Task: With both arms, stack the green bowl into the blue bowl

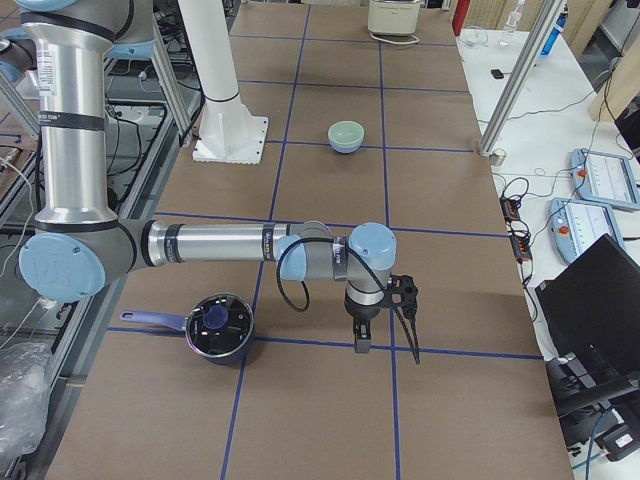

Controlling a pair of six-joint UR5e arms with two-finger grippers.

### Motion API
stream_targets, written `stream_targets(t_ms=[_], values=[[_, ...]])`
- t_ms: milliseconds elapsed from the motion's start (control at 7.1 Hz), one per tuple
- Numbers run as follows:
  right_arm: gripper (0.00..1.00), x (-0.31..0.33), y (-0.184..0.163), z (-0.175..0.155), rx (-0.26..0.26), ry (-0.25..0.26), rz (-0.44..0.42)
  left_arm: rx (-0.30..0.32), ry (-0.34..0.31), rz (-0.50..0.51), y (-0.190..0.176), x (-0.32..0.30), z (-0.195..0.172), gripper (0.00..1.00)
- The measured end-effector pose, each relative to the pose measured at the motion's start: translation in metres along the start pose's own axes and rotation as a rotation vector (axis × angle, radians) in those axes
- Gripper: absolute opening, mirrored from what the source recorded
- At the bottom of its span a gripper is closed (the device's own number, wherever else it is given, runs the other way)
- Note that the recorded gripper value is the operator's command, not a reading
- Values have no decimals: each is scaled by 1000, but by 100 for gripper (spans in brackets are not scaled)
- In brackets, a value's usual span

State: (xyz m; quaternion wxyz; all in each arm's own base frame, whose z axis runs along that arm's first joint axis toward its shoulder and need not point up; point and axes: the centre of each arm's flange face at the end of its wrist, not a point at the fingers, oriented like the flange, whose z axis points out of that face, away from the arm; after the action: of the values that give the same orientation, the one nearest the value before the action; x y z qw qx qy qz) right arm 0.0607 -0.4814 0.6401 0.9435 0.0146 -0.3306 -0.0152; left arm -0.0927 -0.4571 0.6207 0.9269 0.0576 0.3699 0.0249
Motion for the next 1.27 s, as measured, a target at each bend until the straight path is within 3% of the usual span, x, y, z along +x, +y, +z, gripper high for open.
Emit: stream_targets(t_ms=[1268], values=[[100, -4, 0, -1, 2, -31, -2, -6, 0, -10, 10, -3, 2, 99]])
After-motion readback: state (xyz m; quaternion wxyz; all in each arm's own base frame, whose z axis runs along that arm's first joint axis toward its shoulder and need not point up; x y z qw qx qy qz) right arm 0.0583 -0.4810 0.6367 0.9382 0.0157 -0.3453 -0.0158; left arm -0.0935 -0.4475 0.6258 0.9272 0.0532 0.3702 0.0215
